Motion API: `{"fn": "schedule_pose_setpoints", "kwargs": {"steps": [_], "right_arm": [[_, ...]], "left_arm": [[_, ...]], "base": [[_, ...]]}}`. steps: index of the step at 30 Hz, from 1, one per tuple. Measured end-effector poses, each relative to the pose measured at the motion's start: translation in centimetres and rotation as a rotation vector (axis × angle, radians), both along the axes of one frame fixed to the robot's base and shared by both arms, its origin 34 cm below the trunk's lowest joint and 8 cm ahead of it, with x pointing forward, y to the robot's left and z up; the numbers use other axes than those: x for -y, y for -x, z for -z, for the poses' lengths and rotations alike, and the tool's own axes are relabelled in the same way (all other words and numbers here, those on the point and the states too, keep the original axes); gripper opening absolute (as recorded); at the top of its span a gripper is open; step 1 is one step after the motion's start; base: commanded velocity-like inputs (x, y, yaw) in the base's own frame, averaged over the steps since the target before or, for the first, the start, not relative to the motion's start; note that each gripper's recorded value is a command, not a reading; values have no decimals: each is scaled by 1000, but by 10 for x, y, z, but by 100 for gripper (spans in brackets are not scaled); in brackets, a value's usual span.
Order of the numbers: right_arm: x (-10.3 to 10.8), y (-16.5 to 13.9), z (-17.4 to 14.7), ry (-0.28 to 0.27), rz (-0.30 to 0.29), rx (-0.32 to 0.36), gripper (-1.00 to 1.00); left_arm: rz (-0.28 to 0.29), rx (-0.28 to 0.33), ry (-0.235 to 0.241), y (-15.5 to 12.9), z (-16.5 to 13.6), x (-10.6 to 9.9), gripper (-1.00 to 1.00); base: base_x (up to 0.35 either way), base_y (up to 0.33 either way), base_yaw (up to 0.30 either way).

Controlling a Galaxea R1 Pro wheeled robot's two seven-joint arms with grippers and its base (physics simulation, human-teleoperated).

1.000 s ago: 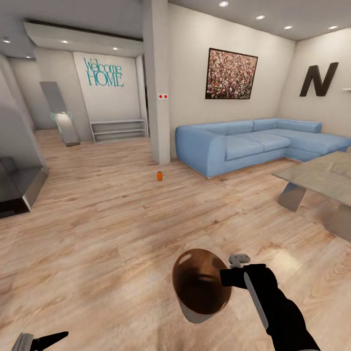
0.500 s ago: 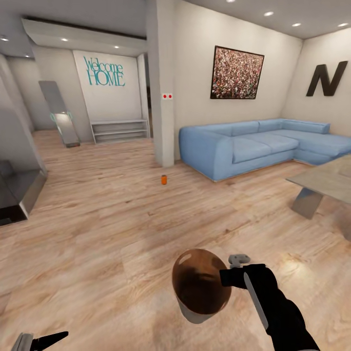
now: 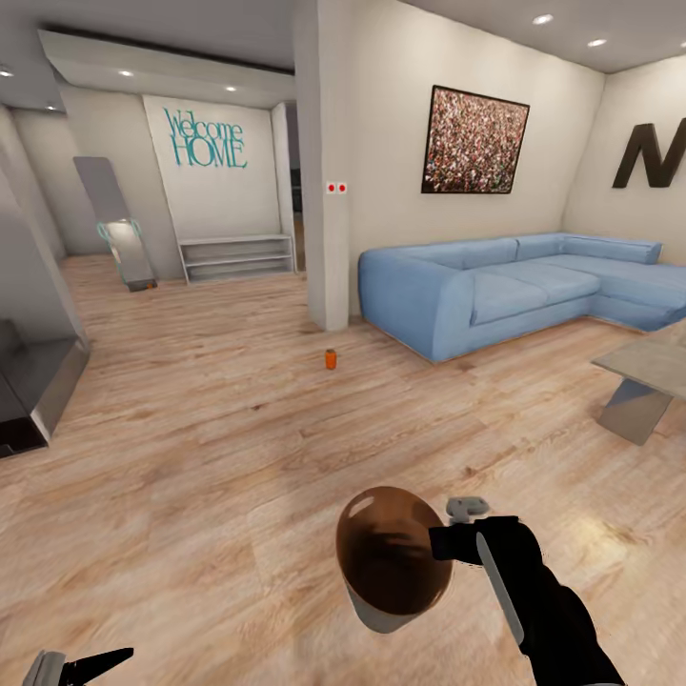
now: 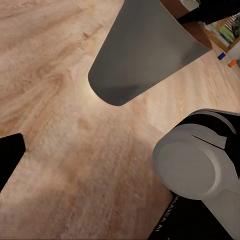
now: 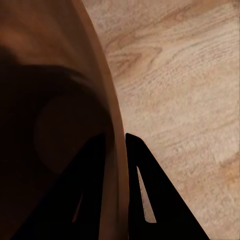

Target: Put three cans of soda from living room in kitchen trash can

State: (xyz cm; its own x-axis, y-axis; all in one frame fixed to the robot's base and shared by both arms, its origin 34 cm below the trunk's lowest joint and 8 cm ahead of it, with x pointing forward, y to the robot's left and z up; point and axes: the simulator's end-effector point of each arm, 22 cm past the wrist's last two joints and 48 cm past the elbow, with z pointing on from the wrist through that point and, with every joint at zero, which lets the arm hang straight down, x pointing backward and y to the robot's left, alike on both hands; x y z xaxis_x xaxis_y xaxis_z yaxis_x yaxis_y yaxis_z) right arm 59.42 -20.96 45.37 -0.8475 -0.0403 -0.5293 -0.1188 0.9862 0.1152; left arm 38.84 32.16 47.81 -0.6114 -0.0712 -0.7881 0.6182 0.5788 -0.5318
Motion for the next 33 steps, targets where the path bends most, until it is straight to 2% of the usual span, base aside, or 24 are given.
{"fn": "schedule_pose_setpoints", "kwargs": {"steps": [7, 29, 33], "right_arm": [[-1, 0, -1, -3, 0, 1, -100], [0, -2, -12, -1, 0, 25, -100], [1, -2, -14, 5, 0, 28, -100]], "left_arm": [[0, 2, 0, 0, 0, 0, 100], [2, 26, 0, -1, -8, 0, 100], [1, 28, 0, -1, -8, 0, 100]], "base": [[317, 212, -60], [285, 247, -194], [242, 282, -76]]}}
